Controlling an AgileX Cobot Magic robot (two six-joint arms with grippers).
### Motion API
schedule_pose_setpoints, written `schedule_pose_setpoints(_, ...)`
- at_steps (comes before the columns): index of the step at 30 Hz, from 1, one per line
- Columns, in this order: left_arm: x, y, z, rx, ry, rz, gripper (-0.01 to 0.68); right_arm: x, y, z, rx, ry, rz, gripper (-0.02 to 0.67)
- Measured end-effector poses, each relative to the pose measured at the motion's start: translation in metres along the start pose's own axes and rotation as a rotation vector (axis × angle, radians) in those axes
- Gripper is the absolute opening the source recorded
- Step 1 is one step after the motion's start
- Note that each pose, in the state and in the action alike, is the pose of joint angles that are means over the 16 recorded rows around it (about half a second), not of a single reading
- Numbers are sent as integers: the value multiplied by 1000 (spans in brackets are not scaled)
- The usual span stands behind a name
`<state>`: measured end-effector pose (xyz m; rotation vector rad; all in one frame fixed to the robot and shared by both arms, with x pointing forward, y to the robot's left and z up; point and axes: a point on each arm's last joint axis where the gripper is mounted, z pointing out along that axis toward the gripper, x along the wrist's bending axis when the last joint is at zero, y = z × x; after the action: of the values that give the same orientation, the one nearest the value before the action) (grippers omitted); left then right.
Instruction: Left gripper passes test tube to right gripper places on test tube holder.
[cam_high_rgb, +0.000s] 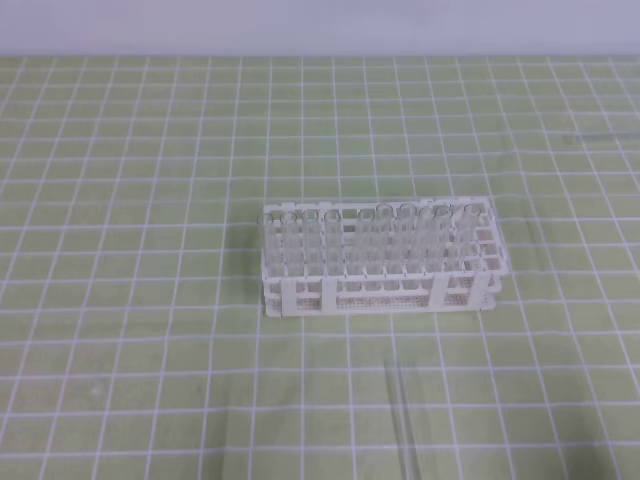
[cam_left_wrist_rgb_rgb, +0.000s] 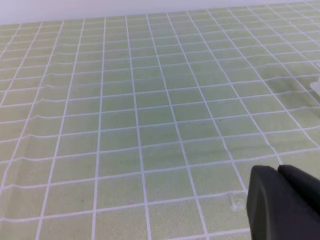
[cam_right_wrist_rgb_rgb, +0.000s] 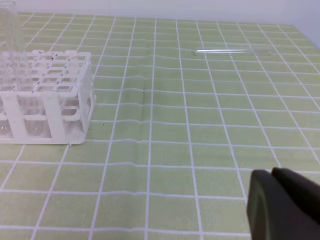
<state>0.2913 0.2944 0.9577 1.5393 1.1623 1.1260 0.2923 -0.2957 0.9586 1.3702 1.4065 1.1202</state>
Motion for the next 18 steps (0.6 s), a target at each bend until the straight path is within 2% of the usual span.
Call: schedule_pose_setpoints(18, 1, 5, 0, -50, 10, -9, -2, 0, 0, 0, 0, 0, 0, -18)
